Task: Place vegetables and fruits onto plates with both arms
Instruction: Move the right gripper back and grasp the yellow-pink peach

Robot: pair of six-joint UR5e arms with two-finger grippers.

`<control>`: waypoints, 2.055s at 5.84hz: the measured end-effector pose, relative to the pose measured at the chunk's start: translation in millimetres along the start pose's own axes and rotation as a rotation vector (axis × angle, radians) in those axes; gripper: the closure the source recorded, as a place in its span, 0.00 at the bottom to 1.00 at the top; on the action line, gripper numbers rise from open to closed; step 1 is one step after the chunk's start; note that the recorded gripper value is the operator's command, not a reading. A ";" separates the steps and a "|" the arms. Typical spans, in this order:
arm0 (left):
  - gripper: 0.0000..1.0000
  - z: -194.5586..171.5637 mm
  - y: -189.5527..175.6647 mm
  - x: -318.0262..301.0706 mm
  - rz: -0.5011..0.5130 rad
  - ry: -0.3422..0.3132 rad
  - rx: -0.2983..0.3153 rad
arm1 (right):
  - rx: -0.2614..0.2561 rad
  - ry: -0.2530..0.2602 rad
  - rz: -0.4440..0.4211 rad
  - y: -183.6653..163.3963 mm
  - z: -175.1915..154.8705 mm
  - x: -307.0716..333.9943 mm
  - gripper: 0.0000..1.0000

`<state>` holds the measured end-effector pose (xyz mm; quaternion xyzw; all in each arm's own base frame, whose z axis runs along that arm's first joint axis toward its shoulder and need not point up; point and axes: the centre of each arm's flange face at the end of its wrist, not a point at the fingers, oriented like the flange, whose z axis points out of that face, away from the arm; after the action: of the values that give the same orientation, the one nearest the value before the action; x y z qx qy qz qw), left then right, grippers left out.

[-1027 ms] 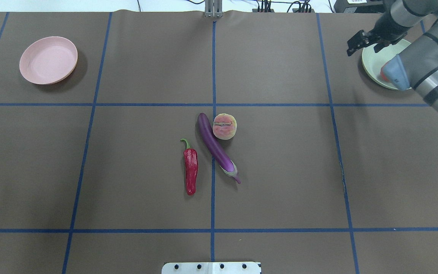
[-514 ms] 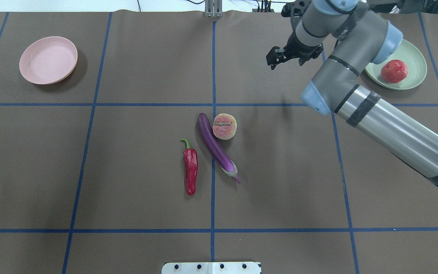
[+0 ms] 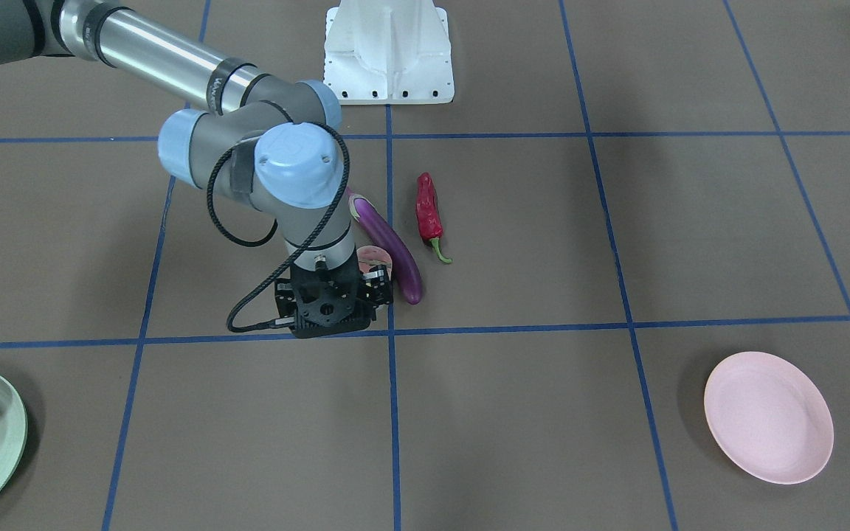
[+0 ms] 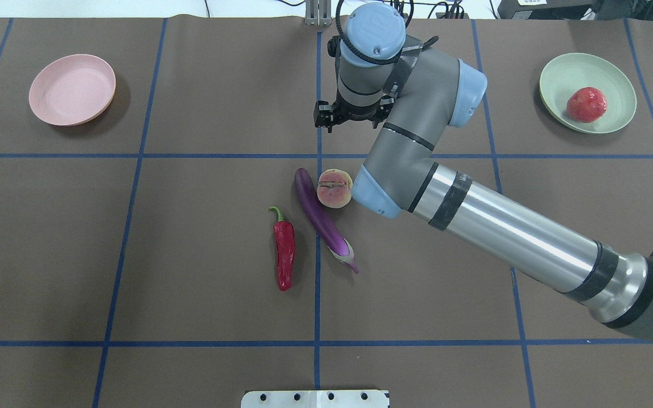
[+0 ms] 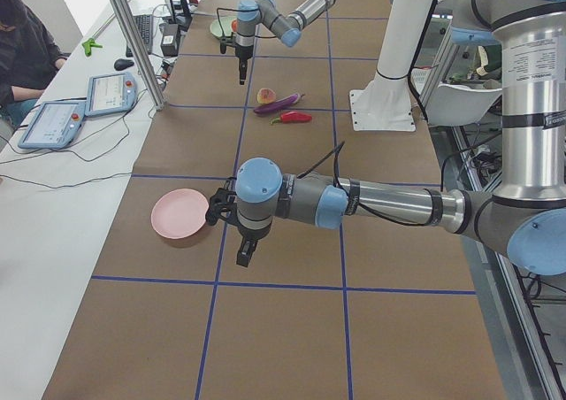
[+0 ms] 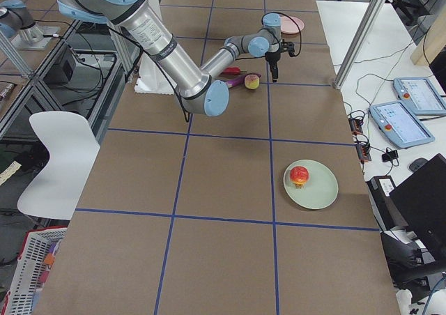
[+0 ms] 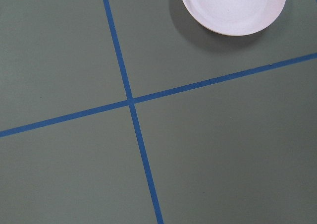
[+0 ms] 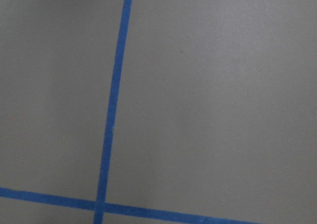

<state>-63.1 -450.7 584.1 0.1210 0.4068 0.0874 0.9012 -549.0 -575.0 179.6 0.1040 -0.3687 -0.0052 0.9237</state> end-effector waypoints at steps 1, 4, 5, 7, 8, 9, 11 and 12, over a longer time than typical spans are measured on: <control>0.00 0.3 0.5 -0.3 0.001 0.000 -0.001 | -0.002 0.041 0.009 17.9 0.5 -28.6 0.03; 0.00 0.9 1.2 -0.9 0.001 0.000 -0.002 | 0.000 0.126 0.025 55.8 15.7 -63.4 0.03; 0.00 0.7 1.5 -0.7 0.002 0.000 -0.002 | -0.006 0.163 0.018 63.9 25.8 -59.8 0.03; 0.00 -0.3 0.6 0.5 0.004 0.000 0.000 | -0.010 0.208 -0.009 86.5 47.4 -58.5 0.14; 0.00 -1.0 -0.3 1.1 0.006 0.000 0.002 | -0.015 0.215 -0.017 94.1 53.6 -58.9 0.99; 0.00 -1.2 -0.7 1.3 0.007 0.000 0.002 | -0.018 0.216 -0.020 97.2 55.9 -58.0 1.00; 0.00 -1.4 -0.6 1.6 0.007 0.000 0.003 | -0.012 0.178 -0.011 64.3 35.4 -35.4 1.00; 0.00 -1.5 -0.6 1.6 0.008 -0.001 0.003 | -0.019 0.126 -0.036 23.4 16.2 10.2 1.00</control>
<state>-63.1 -450.7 581.9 0.1239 0.4061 0.0901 0.9009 -554.3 -556.0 202.5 0.1021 -0.3077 -0.0189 0.9458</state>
